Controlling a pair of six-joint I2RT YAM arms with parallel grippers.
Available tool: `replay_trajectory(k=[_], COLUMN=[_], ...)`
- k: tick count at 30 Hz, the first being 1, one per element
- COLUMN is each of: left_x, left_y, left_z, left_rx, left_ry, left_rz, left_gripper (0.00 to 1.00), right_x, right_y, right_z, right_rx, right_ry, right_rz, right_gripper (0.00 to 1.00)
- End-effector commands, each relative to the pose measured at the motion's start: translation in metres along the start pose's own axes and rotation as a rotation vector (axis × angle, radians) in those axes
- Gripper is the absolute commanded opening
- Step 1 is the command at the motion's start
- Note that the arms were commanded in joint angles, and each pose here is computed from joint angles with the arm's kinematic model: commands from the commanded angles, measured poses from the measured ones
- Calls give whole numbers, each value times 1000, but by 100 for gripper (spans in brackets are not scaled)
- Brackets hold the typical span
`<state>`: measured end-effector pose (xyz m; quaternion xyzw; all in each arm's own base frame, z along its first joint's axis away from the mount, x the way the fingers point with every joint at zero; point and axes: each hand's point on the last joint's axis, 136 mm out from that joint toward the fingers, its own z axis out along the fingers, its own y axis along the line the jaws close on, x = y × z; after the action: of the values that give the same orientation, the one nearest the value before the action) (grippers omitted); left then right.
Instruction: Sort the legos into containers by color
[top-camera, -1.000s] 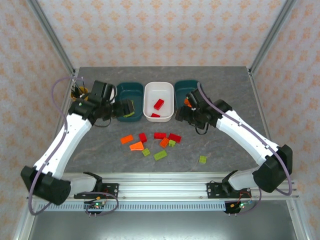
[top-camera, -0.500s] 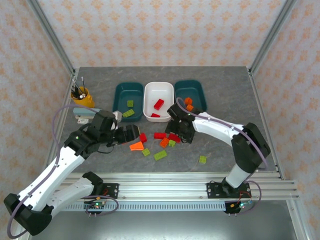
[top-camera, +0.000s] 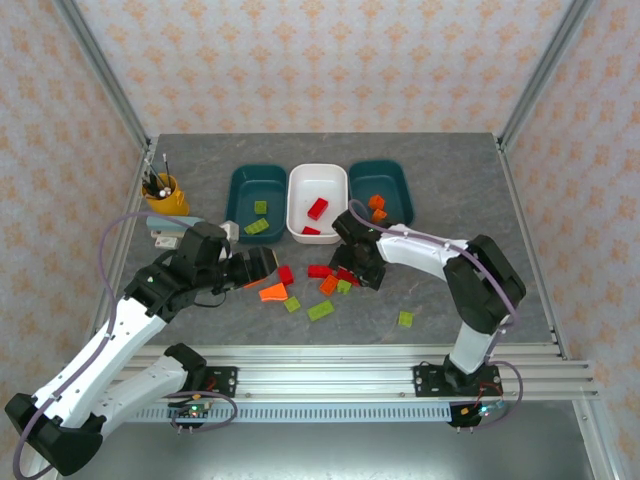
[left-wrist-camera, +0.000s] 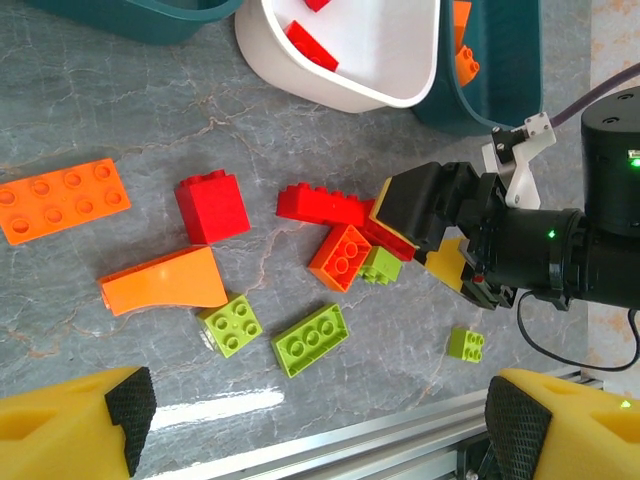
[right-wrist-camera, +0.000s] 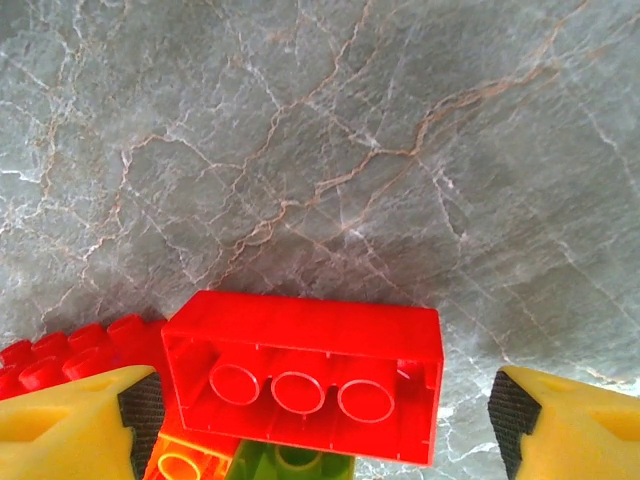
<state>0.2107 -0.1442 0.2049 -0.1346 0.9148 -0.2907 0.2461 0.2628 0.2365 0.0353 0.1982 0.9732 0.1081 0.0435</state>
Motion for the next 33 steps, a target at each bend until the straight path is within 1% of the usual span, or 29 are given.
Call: replay_trajectory(k=[1, 5, 9, 13, 16, 17, 20, 23, 26, 28, 30, 33], left_x=[-3, -2, 0, 2, 1, 0, -5, -20, -37, -46, -54, -62], left_y=[-4, -6, -7, -7, -8, -9, -13, -21, -23, -24, -28, -33], left_z=[2, 2, 3, 2, 2, 1, -5, -21, -37, -43, -48, -51], left_rx=[12, 20, 26, 28, 28, 30, 35, 41, 16, -1, -6, -13], left_ry=[-22, -16, -11, -9, -12, -17, -43, -116, -198, -238, -267, -285], left_rz=[5, 14, 20, 20, 17, 16, 13, 8, -4, -14, -19, -22], left_gripper=[88, 88, 88, 88, 88, 88, 88, 88, 87, 87, 87, 87], right_x=[0, 2, 2, 2, 0, -1, -10, -21, -36, -47, -57, -71], right_y=[-1, -4, -7, -10, -13, -12, -7, 15, 46, 68, 89, 115], right_z=[9, 17, 21, 22, 16, 11, -18, -57, -83, -87, -83, -67], right_rx=[8, 23, 39, 50, 59, 58, 52, 21, -25, -38, -48, -67], right_ry=[11, 26, 26, 25, 9, -4, -73, -161, -219, -241, -231, -202], right_rz=[2, 5, 10, 12, 7, -1, -57, -162, -241, -289, -336, -376], right_gripper=[85, 84, 78, 66, 55, 52, 48, 46, 46, 47, 47, 47])
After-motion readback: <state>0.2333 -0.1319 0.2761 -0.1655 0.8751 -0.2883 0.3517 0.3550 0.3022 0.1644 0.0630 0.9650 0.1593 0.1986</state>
